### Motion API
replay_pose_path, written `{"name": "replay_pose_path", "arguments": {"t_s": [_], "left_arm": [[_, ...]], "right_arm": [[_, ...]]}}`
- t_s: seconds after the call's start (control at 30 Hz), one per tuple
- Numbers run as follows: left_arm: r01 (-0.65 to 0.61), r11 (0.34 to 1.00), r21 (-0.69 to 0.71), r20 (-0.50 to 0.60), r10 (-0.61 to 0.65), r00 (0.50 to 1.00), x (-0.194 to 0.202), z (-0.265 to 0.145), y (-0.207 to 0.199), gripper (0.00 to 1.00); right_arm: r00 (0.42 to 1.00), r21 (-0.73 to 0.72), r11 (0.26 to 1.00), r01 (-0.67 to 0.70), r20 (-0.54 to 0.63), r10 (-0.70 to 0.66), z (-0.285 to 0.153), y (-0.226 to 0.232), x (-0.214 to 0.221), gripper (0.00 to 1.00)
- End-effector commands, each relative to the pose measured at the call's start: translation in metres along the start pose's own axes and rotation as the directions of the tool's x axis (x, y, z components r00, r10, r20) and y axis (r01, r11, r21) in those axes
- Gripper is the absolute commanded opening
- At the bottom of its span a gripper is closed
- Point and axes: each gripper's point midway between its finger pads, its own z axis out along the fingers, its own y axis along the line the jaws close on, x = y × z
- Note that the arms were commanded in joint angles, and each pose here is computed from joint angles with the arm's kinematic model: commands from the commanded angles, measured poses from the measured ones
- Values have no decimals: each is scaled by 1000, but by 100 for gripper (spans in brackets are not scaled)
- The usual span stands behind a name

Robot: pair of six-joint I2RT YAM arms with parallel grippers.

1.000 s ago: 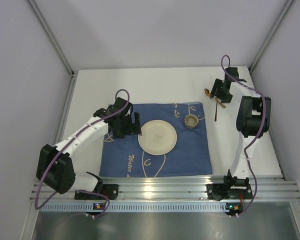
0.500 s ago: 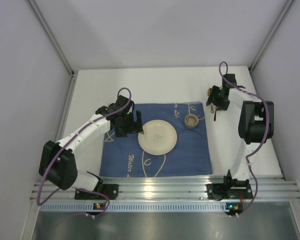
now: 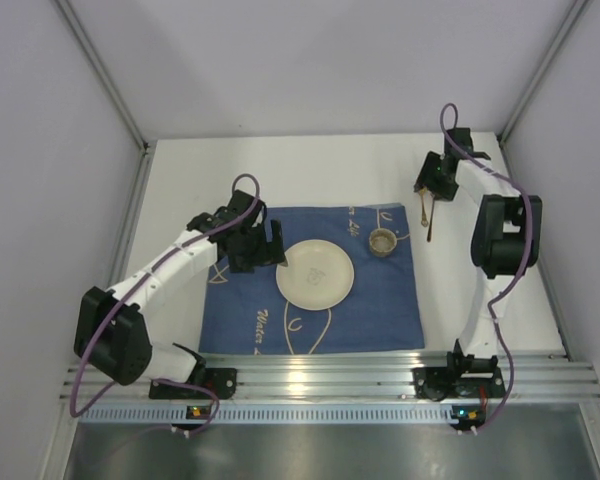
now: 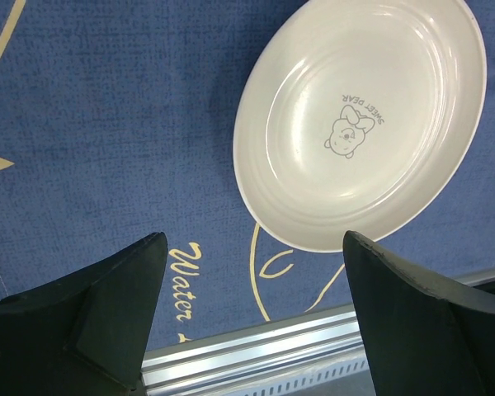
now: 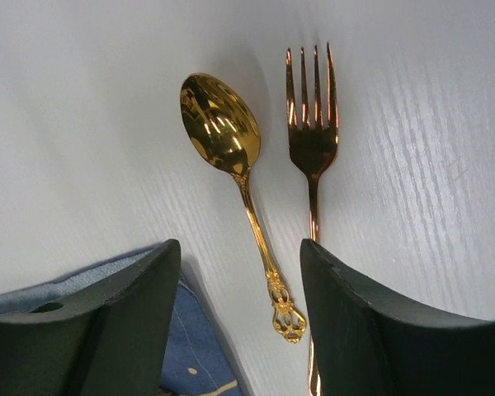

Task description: Set the dinner table for one person

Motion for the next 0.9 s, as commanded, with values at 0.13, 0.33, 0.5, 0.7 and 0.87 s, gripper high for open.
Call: {"name": "replay_pose_path", "arguments": {"t_s": [0.13,0.33,0.5,0.7,0.87], "left_arm": [[2,1000,26,52,-4,999,-7,-11,-4,92],[0,1000,23,48,-1,999,-7,-10,-3,92],[-3,1000,19,48,2,999,-6,-12,-2,92],[-8,1000,18,45,7,999,-6,-12,-2,92],[-7,1000,17,41,7,999,-6,-10,-3,92]], "right_arm": [[999,-2,999,36,-37,-36,15,22,12,56],[995,40,998,42,-96,-38,31,12,37,43],[995,94,994,56,-83,-48,29,1,38,40],[998,99,993,59,-34,-56,18,2,19,39],[996,125,989,76,-52,-70,27,2,20,36]]}}
